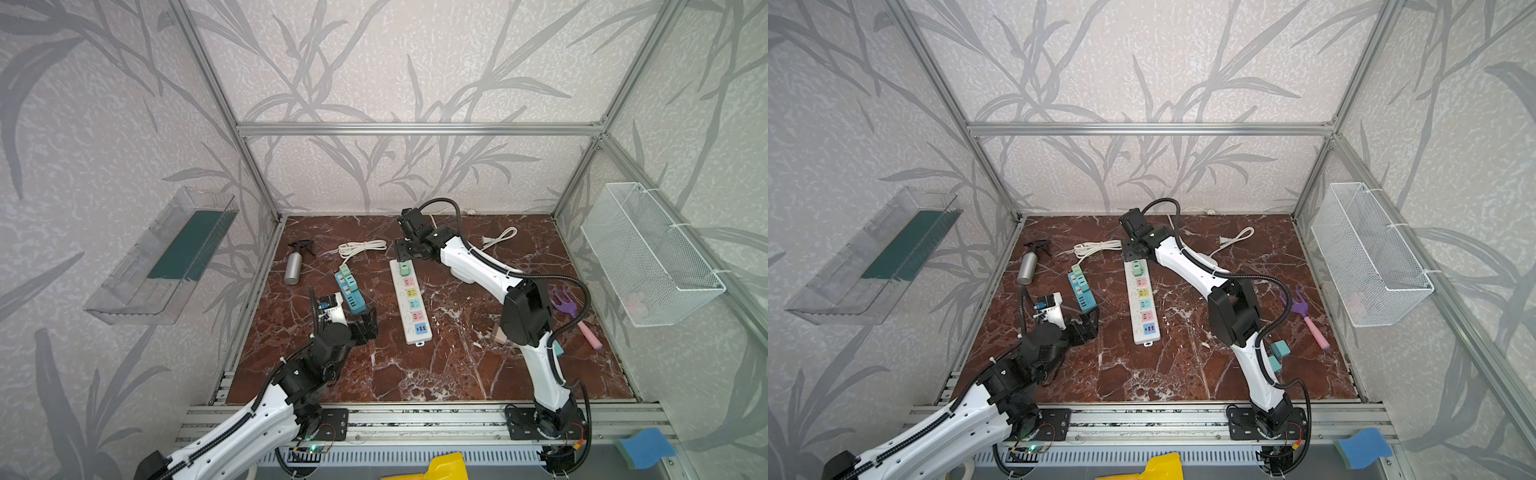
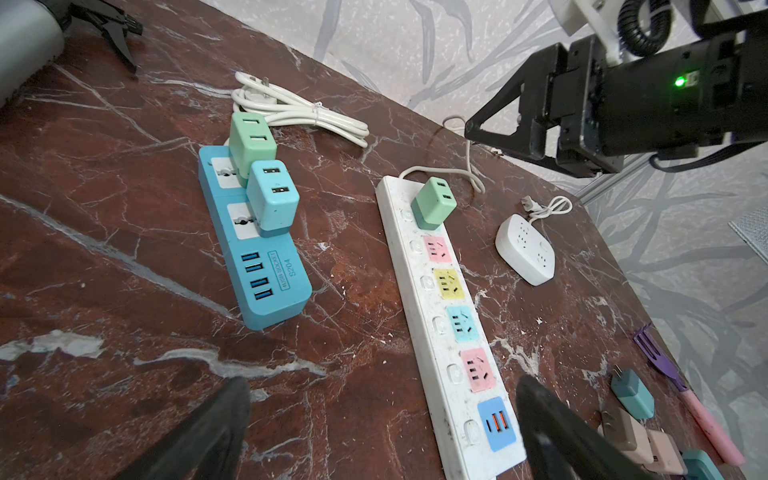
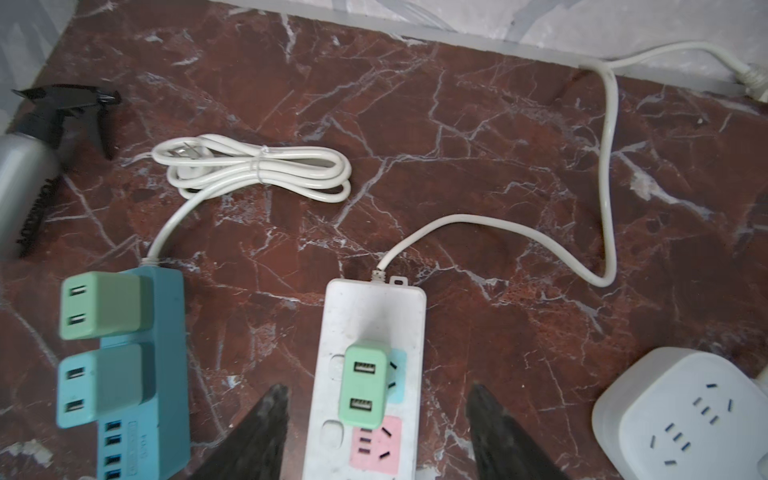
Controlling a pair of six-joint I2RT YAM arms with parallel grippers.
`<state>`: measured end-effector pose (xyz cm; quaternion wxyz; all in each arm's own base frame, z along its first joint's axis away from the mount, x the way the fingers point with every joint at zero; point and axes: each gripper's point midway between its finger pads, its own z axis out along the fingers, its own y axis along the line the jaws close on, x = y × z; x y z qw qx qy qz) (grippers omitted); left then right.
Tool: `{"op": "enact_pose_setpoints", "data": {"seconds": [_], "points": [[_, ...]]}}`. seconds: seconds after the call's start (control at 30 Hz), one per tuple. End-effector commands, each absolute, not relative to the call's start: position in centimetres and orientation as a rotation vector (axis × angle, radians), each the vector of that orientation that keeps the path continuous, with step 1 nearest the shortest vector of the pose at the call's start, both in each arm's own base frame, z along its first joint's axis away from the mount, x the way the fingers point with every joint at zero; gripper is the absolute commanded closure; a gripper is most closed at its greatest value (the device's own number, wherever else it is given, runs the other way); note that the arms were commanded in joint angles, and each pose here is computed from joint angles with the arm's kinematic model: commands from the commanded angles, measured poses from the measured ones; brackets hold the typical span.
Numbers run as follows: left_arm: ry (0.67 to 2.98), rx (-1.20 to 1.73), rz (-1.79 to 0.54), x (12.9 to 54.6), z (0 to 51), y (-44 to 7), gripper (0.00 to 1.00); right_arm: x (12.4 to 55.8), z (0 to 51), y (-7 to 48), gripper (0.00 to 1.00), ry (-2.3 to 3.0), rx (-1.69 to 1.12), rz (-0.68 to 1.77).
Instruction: Insert the plug
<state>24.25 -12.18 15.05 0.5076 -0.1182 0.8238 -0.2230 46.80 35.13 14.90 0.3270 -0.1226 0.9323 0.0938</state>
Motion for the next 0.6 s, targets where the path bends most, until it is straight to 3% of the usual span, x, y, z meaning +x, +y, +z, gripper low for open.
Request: {"op": "enact_pose_setpoints", "data": {"seconds": [0.0, 0.3, 0.57], "points": [[1.946, -0.319, -0.598, 24.6, 16.7, -12.6, 0.01, 46.4, 11.7, 34.4, 0.33, 2.51, -0.345, 0.196], [1.951, -0.301, -0.598, 24.6, 17.0, -12.8, 0.01, 45.7, 8.7, 33.1, 0.34, 2.567, -0.308, 0.205], [1.932, -0.238, -0.649, 25.4, 18.7, -14.6, 0.02, 45.4, 19.9, 32.8, 0.32, 2.395, -0.336, 0.298]]}}
